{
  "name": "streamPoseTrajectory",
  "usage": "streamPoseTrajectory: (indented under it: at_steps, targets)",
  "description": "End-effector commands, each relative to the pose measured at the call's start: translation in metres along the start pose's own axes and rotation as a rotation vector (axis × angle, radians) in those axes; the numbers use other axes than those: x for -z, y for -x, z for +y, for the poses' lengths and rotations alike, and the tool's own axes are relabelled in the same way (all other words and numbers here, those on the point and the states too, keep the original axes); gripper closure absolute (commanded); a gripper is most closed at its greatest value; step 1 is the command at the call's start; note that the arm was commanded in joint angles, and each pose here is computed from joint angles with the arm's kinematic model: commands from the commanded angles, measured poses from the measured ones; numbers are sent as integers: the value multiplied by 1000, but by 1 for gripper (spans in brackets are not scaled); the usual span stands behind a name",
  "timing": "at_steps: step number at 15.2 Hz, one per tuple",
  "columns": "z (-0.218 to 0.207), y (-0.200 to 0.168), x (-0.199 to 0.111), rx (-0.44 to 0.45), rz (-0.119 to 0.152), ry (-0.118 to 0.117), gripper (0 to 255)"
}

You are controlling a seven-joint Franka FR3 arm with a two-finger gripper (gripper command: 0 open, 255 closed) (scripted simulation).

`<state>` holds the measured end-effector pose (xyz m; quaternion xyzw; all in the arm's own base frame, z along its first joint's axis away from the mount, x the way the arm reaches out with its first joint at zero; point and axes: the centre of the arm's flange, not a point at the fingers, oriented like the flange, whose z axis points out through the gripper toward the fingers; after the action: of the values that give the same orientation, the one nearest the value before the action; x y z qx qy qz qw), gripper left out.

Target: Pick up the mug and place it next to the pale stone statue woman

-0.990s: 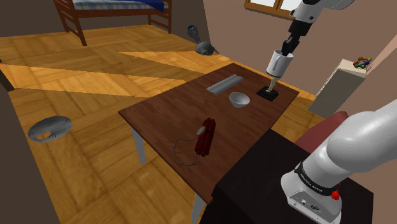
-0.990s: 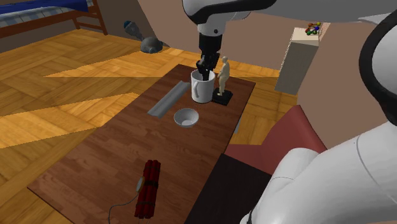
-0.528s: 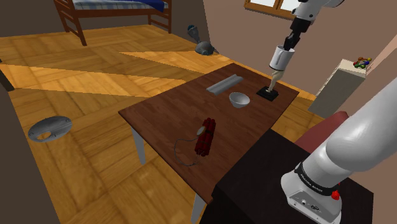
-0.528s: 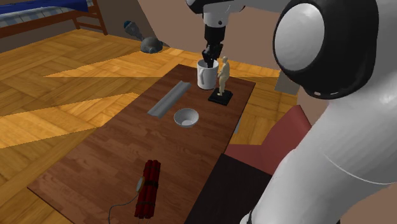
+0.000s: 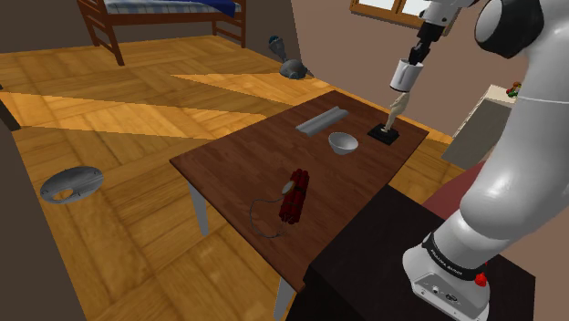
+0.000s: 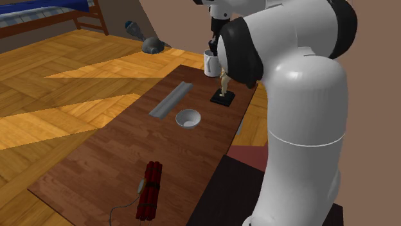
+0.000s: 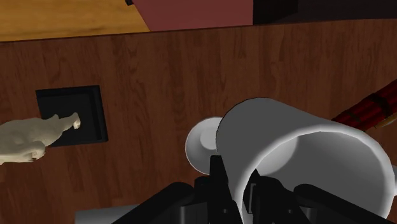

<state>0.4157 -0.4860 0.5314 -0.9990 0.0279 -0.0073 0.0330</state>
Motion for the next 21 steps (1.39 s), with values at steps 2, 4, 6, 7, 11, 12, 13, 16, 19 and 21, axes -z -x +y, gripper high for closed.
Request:
streamPoseTrajectory:
  at_steps: [2, 4, 6, 7, 11, 12, 13, 16, 19, 21]
  targets:
    - [37, -15, 2, 4, 1, -2, 255]
    - [62, -24, 3, 4, 1, -2, 255]
    - [79, -30, -1, 4, 1, -2, 255]
    - [80, -30, -6, 4, 1, -2, 255]
    - [81, -29, -27, 4, 1, -2, 255]
    - [81, -29, -32, 4, 1, -2, 255]
    - [82, -29, -38, 4, 1, -2, 255]
    - [83, -29, -54, 4, 1, -2, 255]
    - [84, -29, -69, 4, 1, -2, 255]
    - [85, -29, -80, 4, 1, -2, 255]
